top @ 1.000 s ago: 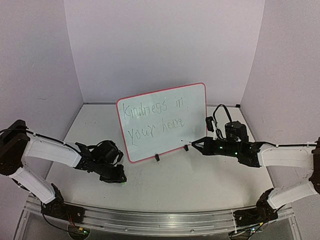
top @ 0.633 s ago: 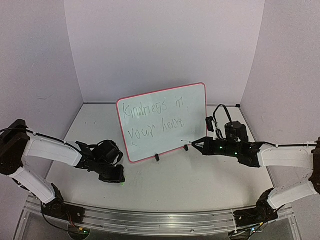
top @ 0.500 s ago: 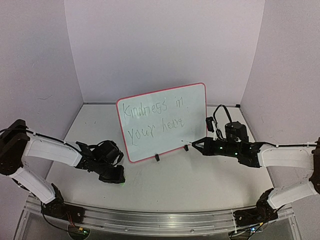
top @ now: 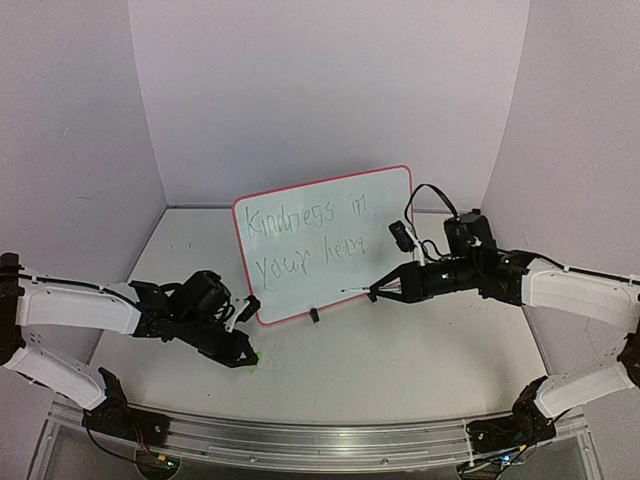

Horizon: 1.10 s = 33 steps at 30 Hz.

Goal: Write a sentence on the whiteboard
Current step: Pick up the pen cap from the center of the board, then insert the whiteboard marker without the cap into the pen cap.

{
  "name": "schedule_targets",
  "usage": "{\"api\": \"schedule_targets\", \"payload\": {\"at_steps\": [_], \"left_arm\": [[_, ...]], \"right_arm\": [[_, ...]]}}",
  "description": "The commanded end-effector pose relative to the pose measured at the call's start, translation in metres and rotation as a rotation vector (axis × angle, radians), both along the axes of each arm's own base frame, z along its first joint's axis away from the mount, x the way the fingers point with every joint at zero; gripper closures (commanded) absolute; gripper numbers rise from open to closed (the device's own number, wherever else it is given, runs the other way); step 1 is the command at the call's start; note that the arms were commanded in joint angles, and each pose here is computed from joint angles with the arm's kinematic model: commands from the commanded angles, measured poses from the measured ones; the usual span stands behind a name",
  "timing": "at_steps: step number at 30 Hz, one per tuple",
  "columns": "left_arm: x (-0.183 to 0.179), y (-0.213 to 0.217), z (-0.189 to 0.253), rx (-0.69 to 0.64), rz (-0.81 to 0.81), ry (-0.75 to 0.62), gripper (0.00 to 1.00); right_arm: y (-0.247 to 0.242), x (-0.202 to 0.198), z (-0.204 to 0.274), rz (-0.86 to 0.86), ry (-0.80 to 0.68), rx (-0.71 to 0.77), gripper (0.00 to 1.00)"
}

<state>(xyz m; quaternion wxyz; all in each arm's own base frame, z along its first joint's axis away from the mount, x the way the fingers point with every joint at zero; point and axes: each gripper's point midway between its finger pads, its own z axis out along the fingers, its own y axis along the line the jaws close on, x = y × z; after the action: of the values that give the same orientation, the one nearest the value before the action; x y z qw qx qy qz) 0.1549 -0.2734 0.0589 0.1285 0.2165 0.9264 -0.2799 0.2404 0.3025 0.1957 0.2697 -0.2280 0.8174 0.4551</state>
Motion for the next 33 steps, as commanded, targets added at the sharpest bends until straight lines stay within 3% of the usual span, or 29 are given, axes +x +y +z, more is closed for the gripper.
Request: {"api": "schedule_targets", "payload": {"at_steps": [1,10,18,33], "left_arm": [[-0.011,-0.031,0.041,-0.153,-0.203,-0.094,1.0],[-0.032,-0.061,0.078,-0.179,-0.466,-0.201,1.0],[-0.053,-0.083,0.102,-0.233,-0.619,-0.232,1.0],[-0.067,-0.092,0.11,-0.259,-0.707,-0.228,1.0]], "right_arm": [[0.011,-0.047,0.005,0.25,0.162,-0.005,1.0],[0.031,-0.078,0.01,0.449,0.334,0.058,1.0],[0.044,-0.085,0.003,0.502,0.387,0.045,1.0],[0.063,-0.092,-0.009,0.565,0.435,0.033,1.0]]}}
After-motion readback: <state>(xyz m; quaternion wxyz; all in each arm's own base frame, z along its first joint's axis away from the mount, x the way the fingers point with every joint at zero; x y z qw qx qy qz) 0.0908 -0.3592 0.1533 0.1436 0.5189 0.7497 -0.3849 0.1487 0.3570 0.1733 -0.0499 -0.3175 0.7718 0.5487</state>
